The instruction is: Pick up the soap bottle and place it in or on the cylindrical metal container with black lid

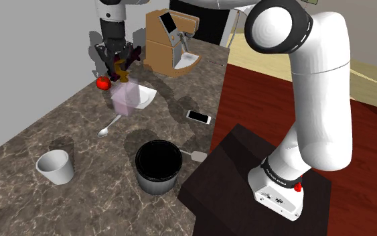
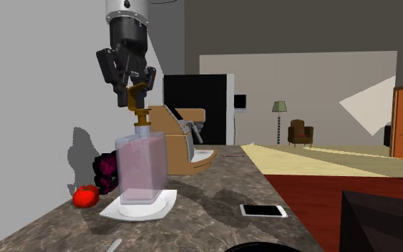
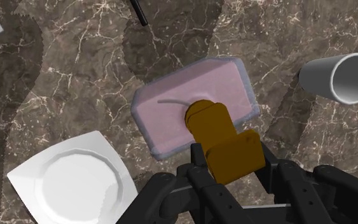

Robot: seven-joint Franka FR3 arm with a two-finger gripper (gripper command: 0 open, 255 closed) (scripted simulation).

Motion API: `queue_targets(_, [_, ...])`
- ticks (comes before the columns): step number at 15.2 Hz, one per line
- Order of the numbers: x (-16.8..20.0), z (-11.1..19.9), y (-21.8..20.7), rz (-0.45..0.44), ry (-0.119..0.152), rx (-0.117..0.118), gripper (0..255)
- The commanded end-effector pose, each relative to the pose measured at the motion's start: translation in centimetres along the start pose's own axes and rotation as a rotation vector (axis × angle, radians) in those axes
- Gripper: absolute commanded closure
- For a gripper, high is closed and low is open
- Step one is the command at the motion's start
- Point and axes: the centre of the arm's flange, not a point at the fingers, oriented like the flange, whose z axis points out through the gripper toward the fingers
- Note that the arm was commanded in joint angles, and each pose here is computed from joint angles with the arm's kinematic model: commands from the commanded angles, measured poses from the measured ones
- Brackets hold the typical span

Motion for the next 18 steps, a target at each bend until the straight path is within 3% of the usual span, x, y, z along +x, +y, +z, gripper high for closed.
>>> queue_targets(1, [0.0, -1.0, 0.0, 0.000, 0.000, 0.000, 255])
queue_targets(5, [-0.2, -3.1, -0.2, 0.000, 0.000, 0.000, 255])
queue_targets(18, [-16.7, -6.1, -3.8, 0.000, 0.000, 0.000, 255])
